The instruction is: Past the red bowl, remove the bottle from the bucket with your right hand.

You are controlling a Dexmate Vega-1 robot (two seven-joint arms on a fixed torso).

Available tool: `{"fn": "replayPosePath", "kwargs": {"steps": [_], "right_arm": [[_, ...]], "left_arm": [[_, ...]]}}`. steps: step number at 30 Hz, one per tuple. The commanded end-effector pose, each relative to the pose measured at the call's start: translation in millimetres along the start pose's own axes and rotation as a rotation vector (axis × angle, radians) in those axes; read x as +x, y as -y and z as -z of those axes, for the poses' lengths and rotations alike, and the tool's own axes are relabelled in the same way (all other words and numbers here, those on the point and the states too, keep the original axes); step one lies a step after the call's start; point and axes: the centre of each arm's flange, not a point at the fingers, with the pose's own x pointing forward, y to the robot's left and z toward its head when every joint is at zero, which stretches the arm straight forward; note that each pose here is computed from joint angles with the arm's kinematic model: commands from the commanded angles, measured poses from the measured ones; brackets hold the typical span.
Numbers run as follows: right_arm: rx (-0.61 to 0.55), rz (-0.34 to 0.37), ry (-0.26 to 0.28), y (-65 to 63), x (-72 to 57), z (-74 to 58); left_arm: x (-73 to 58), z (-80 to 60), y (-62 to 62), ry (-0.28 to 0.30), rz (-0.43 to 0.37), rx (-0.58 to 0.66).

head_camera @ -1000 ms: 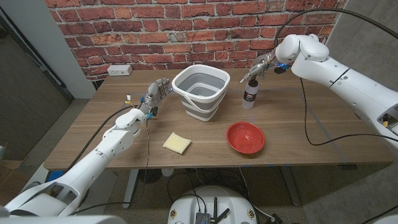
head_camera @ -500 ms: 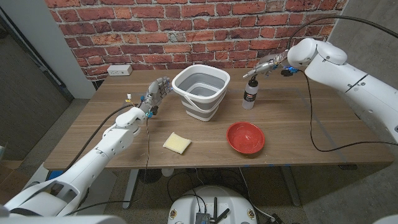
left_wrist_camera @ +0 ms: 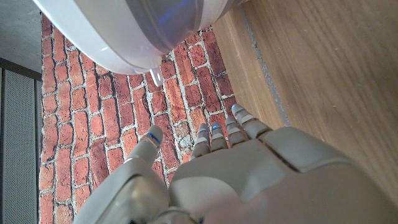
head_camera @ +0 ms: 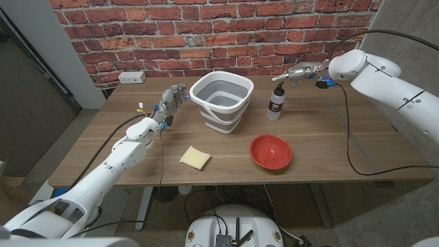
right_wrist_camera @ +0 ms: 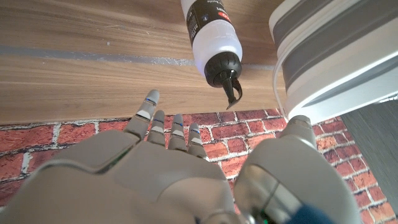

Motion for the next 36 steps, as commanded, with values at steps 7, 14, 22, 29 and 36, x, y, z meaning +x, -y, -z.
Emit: {"fn": "replayPosePath", "kwargs": {"steps": [7,14,22,29,36], "right_arm": [[0.327,0.193,0.184,-18.4,-6.6,44.1],[0.444,0.266,0.232,-33.1,-5.9,61.2],[0.561,0.327,0.264,-51.5,-4.4,78.7],[0.652,0.417,0.288,-71.2,-2.7,86.1],[0.730,0.446,0.301,-91.3,2.6,89.6]], "left_arm": [[3.0,-3.6,-5.0,0.034,-0.026,0.029],[3.5,1.7,-0.4,0.053,-0.036,0.018],[5.7,1.9,3.9,0.075,-0.037,0.016],[2.7,4.7,7.8,0.085,-0.043,0.001],[-0.9,8.8,7.5,0.075,-0.042,-0.005]]}}
